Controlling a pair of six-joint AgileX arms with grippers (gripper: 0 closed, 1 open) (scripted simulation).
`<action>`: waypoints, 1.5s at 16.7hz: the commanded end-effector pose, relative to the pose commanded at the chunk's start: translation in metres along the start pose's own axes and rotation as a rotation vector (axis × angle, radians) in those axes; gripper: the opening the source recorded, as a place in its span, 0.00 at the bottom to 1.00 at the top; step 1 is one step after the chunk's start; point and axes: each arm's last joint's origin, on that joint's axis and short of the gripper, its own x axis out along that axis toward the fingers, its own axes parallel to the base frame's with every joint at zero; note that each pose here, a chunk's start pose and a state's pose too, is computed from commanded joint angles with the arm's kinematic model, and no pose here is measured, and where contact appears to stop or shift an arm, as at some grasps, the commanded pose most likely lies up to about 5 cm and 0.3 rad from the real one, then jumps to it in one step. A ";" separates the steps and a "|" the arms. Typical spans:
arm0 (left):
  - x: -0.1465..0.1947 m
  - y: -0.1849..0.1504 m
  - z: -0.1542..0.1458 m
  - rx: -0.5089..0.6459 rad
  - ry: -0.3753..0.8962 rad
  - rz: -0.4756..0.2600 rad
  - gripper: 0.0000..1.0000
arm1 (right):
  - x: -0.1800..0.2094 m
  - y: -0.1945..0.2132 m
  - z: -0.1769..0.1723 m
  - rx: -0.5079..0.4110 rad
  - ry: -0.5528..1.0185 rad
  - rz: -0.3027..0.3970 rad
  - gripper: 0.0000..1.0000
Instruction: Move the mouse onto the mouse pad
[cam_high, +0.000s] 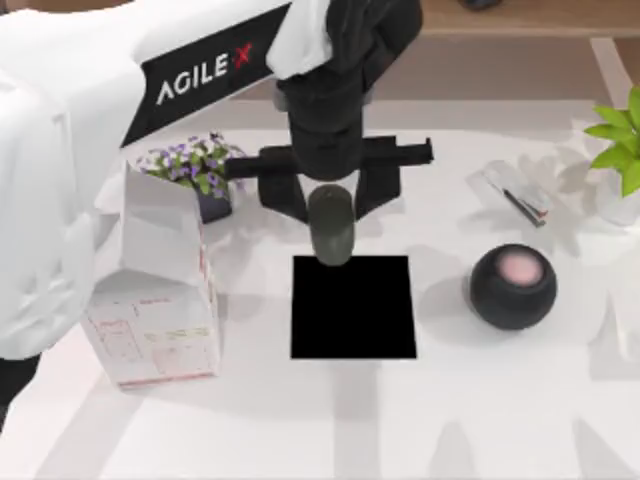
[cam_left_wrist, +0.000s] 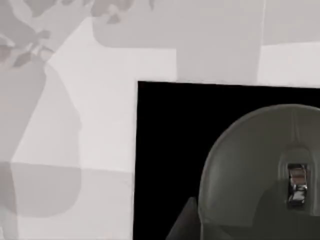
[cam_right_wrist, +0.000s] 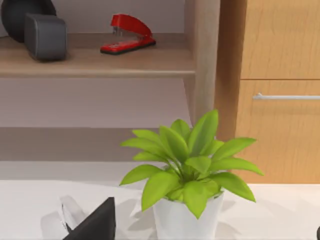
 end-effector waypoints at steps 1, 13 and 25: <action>0.005 -0.012 -0.010 0.023 0.026 0.015 0.00 | 0.000 0.000 0.000 0.000 0.000 0.000 1.00; 0.020 -0.023 -0.022 0.049 0.060 0.043 0.00 | 0.000 0.000 0.000 0.000 0.000 0.000 1.00; 0.040 -0.024 -0.025 0.055 0.036 0.019 0.00 | 0.000 0.000 0.000 0.000 0.000 0.000 1.00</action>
